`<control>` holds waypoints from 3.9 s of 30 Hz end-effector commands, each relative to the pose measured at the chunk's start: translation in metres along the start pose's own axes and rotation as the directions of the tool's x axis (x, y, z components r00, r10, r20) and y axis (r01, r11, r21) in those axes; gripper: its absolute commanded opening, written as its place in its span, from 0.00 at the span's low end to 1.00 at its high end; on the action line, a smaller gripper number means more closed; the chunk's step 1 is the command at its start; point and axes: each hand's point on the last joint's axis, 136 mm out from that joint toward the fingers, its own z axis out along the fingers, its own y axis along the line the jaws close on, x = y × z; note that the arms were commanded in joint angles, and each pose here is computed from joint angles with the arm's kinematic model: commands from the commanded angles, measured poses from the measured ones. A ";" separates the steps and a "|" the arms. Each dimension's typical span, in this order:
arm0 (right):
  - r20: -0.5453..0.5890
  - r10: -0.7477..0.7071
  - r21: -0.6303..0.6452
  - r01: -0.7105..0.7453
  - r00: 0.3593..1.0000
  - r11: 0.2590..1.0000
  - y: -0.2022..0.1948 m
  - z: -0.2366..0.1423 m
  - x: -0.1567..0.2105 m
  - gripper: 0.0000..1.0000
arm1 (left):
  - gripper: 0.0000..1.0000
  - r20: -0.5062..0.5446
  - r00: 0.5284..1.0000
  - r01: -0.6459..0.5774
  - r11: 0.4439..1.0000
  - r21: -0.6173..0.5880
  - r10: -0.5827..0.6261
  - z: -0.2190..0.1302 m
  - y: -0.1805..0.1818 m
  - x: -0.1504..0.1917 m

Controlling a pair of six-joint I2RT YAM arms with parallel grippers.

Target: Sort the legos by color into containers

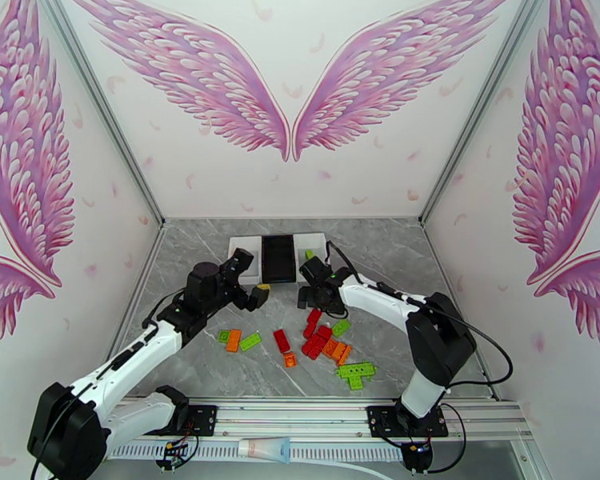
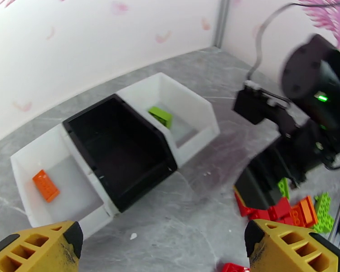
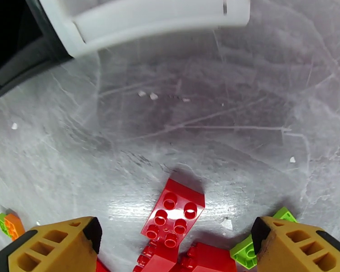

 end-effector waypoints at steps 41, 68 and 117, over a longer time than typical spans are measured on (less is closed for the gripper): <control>0.236 -0.285 -0.124 0.320 0.929 0.939 0.063 -0.030 -0.076 0.24 | 0.99 -0.011 1.000 -0.021 0.996 -0.081 0.020 -0.010 -0.030 0.012; 0.495 -0.336 -0.136 0.453 0.802 0.881 0.160 -0.009 -0.198 0.23 | 0.99 0.001 0.981 0.185 0.932 -0.311 -0.194 -0.032 -0.033 0.034; 0.083 0.306 0.048 -0.310 0.949 0.949 -0.090 -0.026 0.010 0.85 | 0.99 0.008 0.957 -0.285 0.931 0.228 0.291 -0.008 -0.119 0.020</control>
